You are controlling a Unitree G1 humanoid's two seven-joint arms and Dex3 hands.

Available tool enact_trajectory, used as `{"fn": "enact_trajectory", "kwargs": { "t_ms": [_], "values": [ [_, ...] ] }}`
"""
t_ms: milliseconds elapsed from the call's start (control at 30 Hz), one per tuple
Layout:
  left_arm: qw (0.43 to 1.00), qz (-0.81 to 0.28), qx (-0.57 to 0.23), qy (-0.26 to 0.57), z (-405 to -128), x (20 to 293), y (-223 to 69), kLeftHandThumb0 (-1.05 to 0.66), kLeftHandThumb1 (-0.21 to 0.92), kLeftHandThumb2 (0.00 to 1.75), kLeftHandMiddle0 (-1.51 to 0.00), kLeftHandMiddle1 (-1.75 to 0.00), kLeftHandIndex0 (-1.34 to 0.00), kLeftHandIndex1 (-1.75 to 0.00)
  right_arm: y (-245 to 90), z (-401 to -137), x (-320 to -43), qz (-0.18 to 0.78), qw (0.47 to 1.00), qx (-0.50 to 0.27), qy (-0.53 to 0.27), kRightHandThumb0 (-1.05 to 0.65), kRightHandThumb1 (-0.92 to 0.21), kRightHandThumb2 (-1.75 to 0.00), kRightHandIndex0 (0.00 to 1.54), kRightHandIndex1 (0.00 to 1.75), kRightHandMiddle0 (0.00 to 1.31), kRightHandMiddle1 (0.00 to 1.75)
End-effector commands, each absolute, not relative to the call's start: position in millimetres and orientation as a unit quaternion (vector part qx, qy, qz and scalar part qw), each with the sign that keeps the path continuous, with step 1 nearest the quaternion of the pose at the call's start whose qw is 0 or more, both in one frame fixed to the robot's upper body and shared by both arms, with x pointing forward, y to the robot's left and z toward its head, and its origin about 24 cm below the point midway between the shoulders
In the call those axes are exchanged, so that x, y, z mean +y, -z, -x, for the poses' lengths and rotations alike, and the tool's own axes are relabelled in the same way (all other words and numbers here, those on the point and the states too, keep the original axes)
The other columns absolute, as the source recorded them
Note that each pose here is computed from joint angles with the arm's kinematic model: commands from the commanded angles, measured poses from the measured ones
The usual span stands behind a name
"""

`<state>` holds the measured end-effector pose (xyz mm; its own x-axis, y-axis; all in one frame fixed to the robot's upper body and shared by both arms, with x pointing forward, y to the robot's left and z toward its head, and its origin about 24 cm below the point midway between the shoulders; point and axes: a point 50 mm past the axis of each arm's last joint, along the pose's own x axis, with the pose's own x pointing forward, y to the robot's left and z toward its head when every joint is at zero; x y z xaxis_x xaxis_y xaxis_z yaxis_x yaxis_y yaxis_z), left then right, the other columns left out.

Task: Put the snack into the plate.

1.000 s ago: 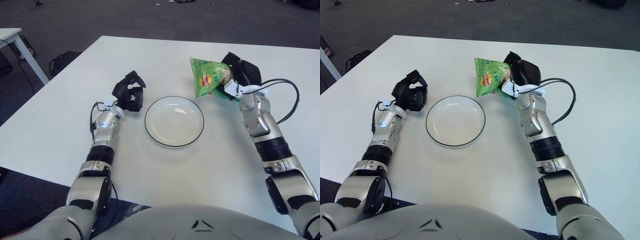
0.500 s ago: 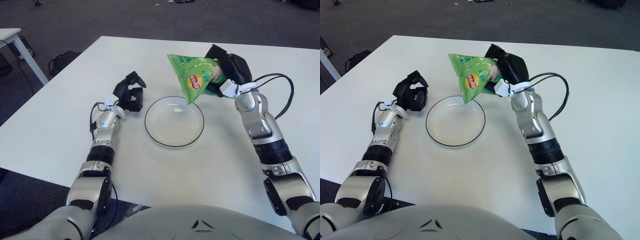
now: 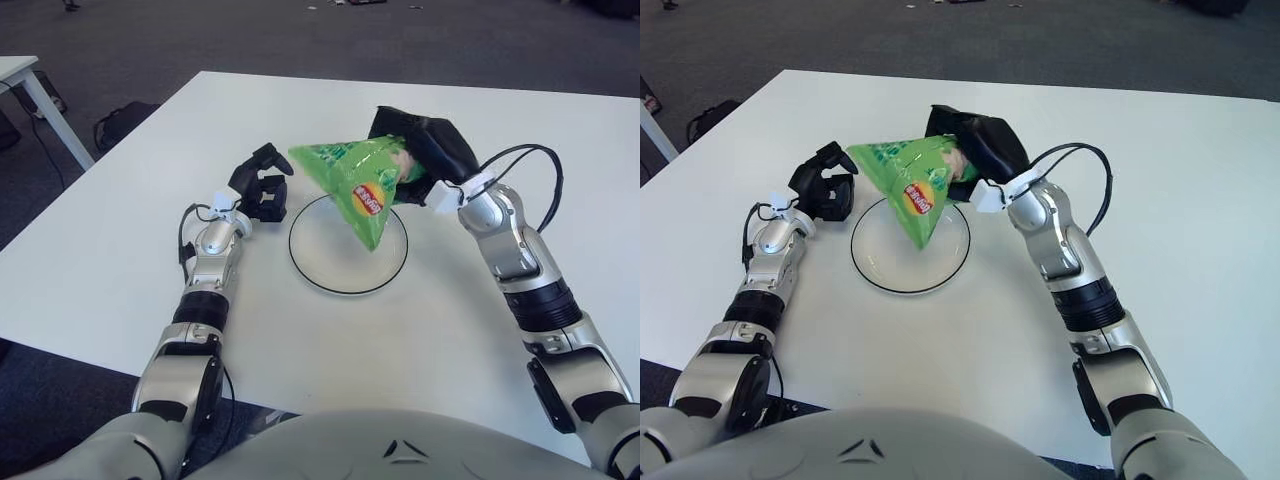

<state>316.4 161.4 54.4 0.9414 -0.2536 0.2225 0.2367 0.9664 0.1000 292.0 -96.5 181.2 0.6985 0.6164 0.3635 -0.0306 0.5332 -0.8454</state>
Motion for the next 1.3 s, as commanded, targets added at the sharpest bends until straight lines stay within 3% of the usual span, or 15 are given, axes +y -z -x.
{"fn": "enact_trajectory", "kwargs": {
  "t_ms": [0, 533, 633, 667, 700, 733, 767, 800, 833, 900, 1000, 1167, 1267],
  "values": [
    [0.993, -0.018, -0.016, 0.119, -286, 156, -2, -0.45, 0.41, 1.2, -1.16, -1.75, -0.53, -1.75, -188, -287, -90, 0.444, 0.789, -0.354, -0.232, 0.0, 0.09, -1.73, 0.95, 1.63, 0.69, 1.75],
    [0.993, -0.018, -0.012, 0.112, -287, 153, -3, -0.45, 0.41, 1.19, -1.19, -1.75, -0.53, -1.75, -167, -273, -63, 0.474, 0.727, -0.346, -0.356, 0.0, 0.08, -1.72, 0.94, 1.61, 0.69, 1.75],
    [0.993, -0.026, -0.01, 0.11, -291, 152, -2, -0.45, 0.4, 1.21, -1.23, -1.75, -0.55, -1.75, -163, -271, -62, 0.481, 0.718, -0.314, -0.394, 0.0, 0.03, -1.69, 0.85, 1.7, 0.67, 1.74],
    [0.993, -0.029, -0.008, 0.11, -292, 153, -2, -0.45, 0.4, 1.22, -1.24, -1.75, -0.55, -1.75, -162, -269, -62, 0.484, 0.712, -0.302, -0.408, -0.15, -0.17, -1.46, 0.55, 1.72, 0.59, 1.74],
    [0.993, -0.032, -0.007, 0.11, -293, 153, -2, -0.45, 0.39, 1.22, -1.24, -1.75, -0.55, -1.75, -161, -268, -62, 0.486, 0.709, -0.293, -0.419, -0.24, -0.31, -1.29, 0.35, 1.73, 0.52, 1.74],
    [0.993, -0.037, -0.006, 0.109, -294, 154, -1, -0.45, 0.39, 1.22, -1.25, -1.75, -0.55, -1.75, -160, -266, -62, 0.489, 0.701, -0.281, -0.437, -0.27, -0.36, -1.23, 0.28, 1.73, 0.5, 1.74],
    [0.993, -0.052, -0.01, 0.104, -294, 155, -1, -0.45, 0.4, 1.22, -1.25, -1.75, -0.55, -1.75, -159, -264, -62, 0.491, 0.685, -0.271, -0.464, -0.27, -0.31, -1.19, 0.18, 1.49, 0.32, 1.66],
    [0.993, -0.063, -0.013, 0.101, -294, 155, -1, -0.45, 0.41, 1.2, -1.25, -1.75, -0.54, -1.75, -159, -263, -63, 0.493, 0.673, -0.264, -0.484, -0.3, -0.27, -1.16, 0.11, 0.95, 0.2, 1.31],
    [0.992, -0.076, -0.018, 0.096, -293, 155, -1, -0.45, 0.41, 1.2, -1.25, -1.75, -0.54, -1.75, -159, -261, -64, 0.497, 0.659, -0.262, -0.501, -0.32, -0.25, -1.15, 0.09, 0.76, 0.16, 1.18],
    [0.992, -0.088, -0.024, 0.09, -293, 155, 0, -0.45, 0.43, 1.17, -1.25, -1.75, -0.52, -1.75, -159, -260, -65, 0.499, 0.647, -0.262, -0.513, -0.46, -0.28, -1.01, 0.04, 0.31, 0.07, 0.76],
    [0.991, -0.092, -0.031, 0.086, -292, 155, 1, -0.44, 0.44, 1.16, -1.25, -1.75, -0.51, -1.75, -159, -260, -67, 0.512, 0.628, -0.263, -0.524, -0.58, -0.34, -0.88, 0.01, 0.1, 0.02, 0.51],
    [0.992, -0.075, -0.045, 0.089, -288, 153, 3, -0.45, 0.42, 1.19, -1.28, -1.75, -0.53, -1.75, -157, -266, -70, 0.55, 0.588, -0.258, -0.534, -0.76, -0.46, -0.7, 0.0, 0.02, 0.0, 0.14],
    [0.993, -0.067, -0.045, 0.089, -288, 152, 4, -0.46, 0.39, 1.22, -1.28, -1.75, -0.56, -1.75, -156, -267, -70, 0.554, 0.58, -0.262, -0.536, -0.82, -0.5, -0.64, 0.0, 0.0, 0.0, 0.04]
  ]
}}
